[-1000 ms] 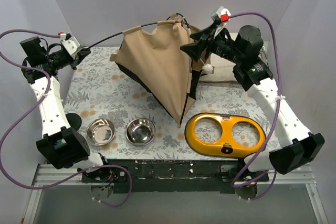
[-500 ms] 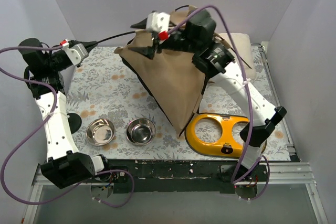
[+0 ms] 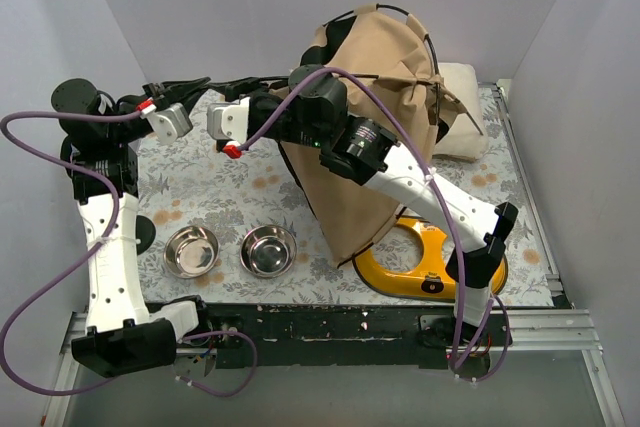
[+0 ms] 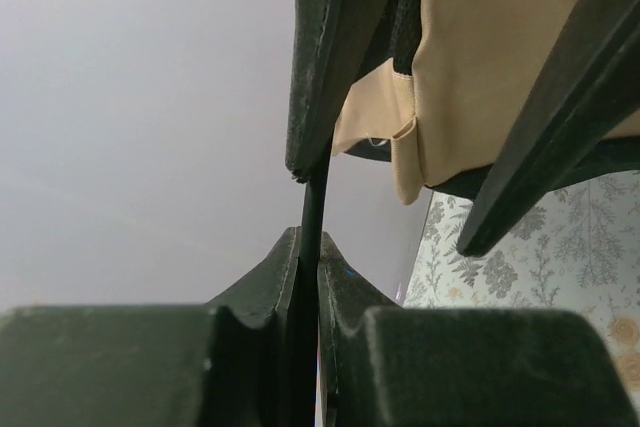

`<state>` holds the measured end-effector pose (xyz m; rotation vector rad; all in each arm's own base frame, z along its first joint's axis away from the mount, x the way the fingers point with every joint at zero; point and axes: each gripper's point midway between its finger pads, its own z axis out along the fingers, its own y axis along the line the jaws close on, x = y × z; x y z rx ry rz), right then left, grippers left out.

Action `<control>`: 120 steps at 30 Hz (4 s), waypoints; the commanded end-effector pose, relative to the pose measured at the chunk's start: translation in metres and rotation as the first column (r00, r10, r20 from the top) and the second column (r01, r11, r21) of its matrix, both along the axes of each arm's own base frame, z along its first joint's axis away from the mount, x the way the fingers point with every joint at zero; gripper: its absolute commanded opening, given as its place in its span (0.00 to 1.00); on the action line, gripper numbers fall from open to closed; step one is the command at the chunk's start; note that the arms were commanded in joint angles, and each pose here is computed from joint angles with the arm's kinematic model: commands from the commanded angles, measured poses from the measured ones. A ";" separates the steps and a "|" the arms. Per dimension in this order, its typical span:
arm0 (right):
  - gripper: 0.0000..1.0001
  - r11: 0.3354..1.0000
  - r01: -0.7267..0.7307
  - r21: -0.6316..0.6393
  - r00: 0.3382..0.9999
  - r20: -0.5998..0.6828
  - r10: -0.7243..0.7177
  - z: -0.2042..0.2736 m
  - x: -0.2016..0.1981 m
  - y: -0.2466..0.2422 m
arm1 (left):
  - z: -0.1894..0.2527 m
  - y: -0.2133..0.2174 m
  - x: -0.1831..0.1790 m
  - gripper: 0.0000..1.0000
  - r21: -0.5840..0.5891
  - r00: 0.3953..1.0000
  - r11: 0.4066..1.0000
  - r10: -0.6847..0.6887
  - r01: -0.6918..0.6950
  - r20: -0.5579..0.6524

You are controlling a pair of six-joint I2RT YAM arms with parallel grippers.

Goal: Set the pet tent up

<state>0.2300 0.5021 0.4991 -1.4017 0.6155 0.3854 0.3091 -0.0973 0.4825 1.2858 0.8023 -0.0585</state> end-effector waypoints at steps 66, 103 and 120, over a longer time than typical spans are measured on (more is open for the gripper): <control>0.01 0.944 0.291 0.153 0.957 -0.031 -0.290 0.056 0.013 -0.102 | 0.083 -0.027 -0.019 0.35 -0.784 0.284 0.536 -0.735 -0.313 -0.616; 0.43 0.880 0.358 0.313 0.932 -0.060 -0.358 0.075 0.018 -0.042 | 0.086 -0.035 -0.048 0.00 -0.820 0.286 0.471 -0.778 -0.324 -0.560; 0.14 0.877 0.375 0.300 0.923 -0.205 -0.325 0.060 0.015 -0.047 | 0.084 -0.042 -0.063 0.00 -0.821 0.315 0.512 -0.759 -0.251 -0.570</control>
